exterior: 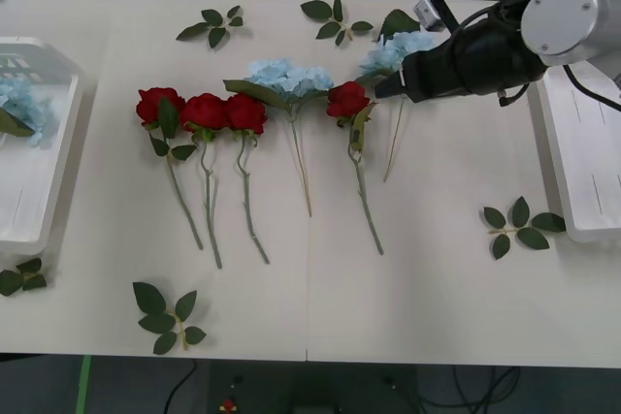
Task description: Place the red flowers into the right box and the blue flowers into the left box. If a person shows an open palm, hand one flower to the person first, then continue sorting.
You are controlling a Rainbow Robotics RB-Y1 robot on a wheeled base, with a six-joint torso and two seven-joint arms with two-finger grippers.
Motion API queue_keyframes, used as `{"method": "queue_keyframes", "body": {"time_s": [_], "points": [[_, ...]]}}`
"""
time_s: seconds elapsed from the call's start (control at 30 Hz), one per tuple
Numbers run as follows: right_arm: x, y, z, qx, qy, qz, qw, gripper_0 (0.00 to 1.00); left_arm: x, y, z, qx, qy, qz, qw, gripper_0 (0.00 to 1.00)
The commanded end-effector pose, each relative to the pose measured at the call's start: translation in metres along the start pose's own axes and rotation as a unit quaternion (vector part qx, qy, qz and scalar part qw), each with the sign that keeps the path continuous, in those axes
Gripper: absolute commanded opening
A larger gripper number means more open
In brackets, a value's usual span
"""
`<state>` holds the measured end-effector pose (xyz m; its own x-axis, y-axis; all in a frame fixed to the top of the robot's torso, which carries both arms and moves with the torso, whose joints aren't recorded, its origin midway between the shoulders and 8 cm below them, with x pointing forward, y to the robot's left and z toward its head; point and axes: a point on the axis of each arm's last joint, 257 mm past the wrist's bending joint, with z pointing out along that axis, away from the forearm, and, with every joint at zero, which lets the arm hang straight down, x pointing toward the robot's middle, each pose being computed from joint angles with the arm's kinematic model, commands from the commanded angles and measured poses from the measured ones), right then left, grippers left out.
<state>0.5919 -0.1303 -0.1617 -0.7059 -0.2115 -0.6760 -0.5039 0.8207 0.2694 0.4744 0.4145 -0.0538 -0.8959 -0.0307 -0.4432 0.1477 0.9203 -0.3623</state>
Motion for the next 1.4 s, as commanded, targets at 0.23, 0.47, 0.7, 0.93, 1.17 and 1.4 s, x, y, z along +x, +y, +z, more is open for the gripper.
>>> {"method": "queue_keyframes", "body": {"time_s": [0.23,0.47,0.7,0.93,1.17,1.4], "points": [[-0.029,-0.032,0.032,0.104,-0.02,0.107,0.989,1.0,-0.005,0.107,0.02,-0.109,-0.045,-0.035,0.992,0.0],[-0.032,-0.037,0.054,0.136,-0.043,0.145,0.979,1.0,0.009,0.154,0.062,-0.157,-0.047,-0.052,0.985,0.0],[-0.027,-0.051,0.069,0.174,-0.046,0.156,0.971,1.0,0.036,0.219,0.076,-0.229,-0.061,-0.057,0.97,0.0],[-0.018,-0.073,0.077,0.218,-0.044,0.152,0.963,1.0,0.056,0.259,0.085,-0.277,-0.084,-0.03,0.957,0.0],[-0.013,-0.08,0.084,0.236,-0.045,0.154,0.958,1.0,0.066,0.268,0.095,-0.285,-0.086,-0.028,0.954,0.0],[-0.009,-0.081,0.088,0.247,-0.04,0.15,0.957,0.76,0.062,0.259,0.1,-0.277,-0.086,-0.019,0.957,0.85]]}}
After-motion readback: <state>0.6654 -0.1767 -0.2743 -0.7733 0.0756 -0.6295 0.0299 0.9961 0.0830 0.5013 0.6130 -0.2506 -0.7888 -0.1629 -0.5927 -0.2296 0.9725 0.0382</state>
